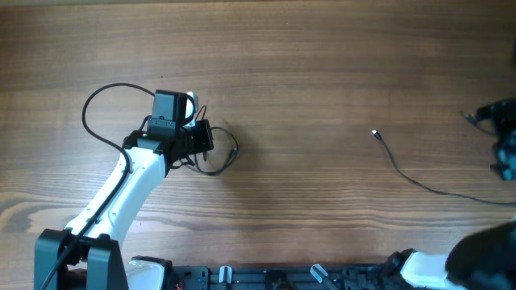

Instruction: Untangle cables

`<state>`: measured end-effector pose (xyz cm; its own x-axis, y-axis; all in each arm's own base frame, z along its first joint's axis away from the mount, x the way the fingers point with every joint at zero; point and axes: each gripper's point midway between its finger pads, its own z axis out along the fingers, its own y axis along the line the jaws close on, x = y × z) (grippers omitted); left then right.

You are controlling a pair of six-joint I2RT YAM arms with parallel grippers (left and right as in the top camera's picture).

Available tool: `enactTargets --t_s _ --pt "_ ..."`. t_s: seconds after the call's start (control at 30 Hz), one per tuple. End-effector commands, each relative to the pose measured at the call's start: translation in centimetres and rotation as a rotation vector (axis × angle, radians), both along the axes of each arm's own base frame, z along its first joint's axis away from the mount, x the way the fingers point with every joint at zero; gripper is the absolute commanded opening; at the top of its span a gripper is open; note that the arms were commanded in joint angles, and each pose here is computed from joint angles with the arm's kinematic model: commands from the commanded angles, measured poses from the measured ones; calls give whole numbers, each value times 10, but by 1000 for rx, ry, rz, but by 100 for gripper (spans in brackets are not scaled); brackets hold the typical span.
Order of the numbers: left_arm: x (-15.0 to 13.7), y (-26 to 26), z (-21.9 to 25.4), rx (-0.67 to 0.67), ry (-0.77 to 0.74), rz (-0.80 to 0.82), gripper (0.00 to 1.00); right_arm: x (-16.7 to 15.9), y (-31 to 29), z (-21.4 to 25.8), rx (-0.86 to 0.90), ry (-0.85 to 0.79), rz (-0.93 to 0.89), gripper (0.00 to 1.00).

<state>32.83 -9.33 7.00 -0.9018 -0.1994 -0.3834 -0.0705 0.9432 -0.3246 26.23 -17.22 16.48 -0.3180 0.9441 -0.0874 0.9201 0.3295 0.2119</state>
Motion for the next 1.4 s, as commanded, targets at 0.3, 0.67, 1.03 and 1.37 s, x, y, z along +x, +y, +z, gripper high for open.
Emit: enactTargets --t_s 0.3,0.67,1.03,1.37 --pt "3 -4 7 -5 -28 -23 4 -16 102 -129 194 -31 -70 100" --pt "1 -3 6 -4 -21 -23 4 -27 107 -178 134 -73 -135 13" --pt "-2 -3 4 -1 -3 -23 4 81 90 -93 44 -532 172 4" --pt "-5 -2 3 1 7 -23 4 112 -95 171 -543 -836 -31 4"
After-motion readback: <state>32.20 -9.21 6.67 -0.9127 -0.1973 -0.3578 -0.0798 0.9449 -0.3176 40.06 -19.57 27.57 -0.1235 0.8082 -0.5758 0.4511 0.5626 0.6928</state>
